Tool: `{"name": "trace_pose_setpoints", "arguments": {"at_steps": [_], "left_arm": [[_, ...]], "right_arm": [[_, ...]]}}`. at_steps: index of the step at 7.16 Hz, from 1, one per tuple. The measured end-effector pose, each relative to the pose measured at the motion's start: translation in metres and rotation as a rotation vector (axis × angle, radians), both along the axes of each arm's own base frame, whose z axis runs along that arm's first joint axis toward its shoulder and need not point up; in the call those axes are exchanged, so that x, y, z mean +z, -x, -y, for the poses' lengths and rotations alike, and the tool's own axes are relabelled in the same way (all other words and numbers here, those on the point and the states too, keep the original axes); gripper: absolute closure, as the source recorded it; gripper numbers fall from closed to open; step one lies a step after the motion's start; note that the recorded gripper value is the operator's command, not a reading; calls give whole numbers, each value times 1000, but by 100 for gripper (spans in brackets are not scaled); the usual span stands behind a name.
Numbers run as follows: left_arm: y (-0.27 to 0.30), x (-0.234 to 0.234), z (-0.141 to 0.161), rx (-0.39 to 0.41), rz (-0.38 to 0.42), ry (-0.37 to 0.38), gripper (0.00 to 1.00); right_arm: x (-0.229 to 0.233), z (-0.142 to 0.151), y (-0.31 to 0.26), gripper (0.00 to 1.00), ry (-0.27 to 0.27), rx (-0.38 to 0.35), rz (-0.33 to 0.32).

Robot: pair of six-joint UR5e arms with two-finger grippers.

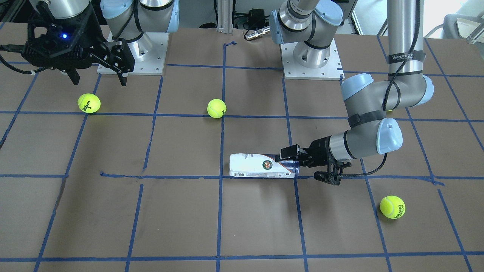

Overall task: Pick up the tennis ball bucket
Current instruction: 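Reach the left gripper to the can's navy lid end and grasp it, then lift the lid end with the left gripper, tipping the can upright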

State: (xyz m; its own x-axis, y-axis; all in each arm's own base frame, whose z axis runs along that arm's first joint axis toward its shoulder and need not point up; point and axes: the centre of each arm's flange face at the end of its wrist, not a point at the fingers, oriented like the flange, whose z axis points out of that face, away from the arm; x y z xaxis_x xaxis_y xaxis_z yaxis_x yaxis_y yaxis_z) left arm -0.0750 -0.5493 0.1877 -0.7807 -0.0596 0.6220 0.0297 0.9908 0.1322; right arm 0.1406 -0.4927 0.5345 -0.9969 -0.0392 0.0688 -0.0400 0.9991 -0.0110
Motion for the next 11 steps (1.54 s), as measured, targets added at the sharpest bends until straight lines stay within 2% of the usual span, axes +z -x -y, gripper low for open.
{"name": "trace_pose_setpoints", "arguments": {"at_steps": [1,2,3,4,5,9,11], "left_arm": [[0,1,1,4,4,-2,46],[-1,4,4,20,10,-5,61],[-2,10,10,41,17,-10,73],[-3,14,13,55,23,-16,91],[-4,15,14,62,34,-24,100],[-7,18,16,75,63,-38,100],[-8,32,22,146,73,-70,100]], "right_arm": [[-5,4,2,0,-14,-4,-5],[-7,5,5,0,-21,-8,-20],[-6,6,6,0,-17,-9,-32],[-6,6,7,0,-25,-9,-39],[-7,2,7,0,-43,-8,-42],[-13,2,-3,0,-78,-14,63],[-17,5,0,0,-85,-21,66]]}}
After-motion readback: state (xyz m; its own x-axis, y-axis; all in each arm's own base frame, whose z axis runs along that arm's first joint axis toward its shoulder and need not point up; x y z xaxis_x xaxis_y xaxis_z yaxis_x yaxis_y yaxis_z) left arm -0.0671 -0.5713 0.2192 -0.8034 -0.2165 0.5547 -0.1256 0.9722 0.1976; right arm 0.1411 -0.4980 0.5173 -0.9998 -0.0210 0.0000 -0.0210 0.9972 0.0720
